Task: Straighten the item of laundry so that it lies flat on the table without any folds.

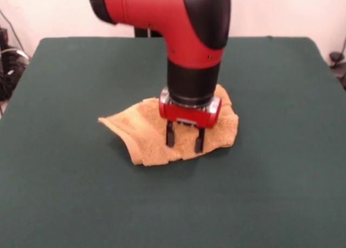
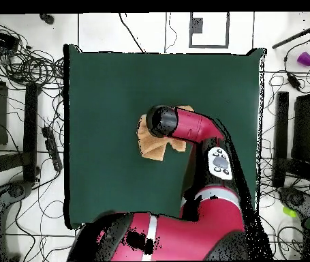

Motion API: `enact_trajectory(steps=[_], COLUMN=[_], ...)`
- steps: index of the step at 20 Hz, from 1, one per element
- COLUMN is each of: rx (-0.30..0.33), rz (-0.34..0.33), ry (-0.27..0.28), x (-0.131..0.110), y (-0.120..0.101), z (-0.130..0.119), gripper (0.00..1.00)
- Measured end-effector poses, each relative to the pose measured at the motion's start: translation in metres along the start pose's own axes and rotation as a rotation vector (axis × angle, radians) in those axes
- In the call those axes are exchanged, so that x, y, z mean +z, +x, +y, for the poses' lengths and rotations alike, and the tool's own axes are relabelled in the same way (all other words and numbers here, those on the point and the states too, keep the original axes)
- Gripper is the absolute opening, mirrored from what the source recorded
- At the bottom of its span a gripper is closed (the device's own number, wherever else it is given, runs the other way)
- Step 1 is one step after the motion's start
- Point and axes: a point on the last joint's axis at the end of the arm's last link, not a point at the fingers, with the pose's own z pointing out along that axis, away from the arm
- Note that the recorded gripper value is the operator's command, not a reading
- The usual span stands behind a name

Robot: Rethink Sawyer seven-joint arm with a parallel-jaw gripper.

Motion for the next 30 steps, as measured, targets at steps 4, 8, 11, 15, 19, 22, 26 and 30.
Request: enact_trajectory(steps=[4, 8, 11, 15, 19, 22, 26, 30], rx=[0.006, -0.004, -0.028, -0.051, -0.070, -0.078, -0.078, -0.078], rz=[-0.020, -0.029, -0.033, -0.038, -0.046, -0.051, -0.053, -0.055], ry=[-0.015, -0.015, -0.006, 0.002, 0.010, 0.013, 0.013, 0.014], x=[0.000, 0.002, 0.002, 0.002, 0.002, 0.002, 0.002, 0.002], y=[-0.011, -0.016, -0.014, -0.012, -0.010, -0.010, -0.010, -0.010], z=[0.000, 0.001, 0.002, 0.003, 0.004, 0.004, 0.004, 0.003], gripper=[1.00, 1.00, 1.00, 1.00, 1.00, 1.00, 1.00, 1.00])
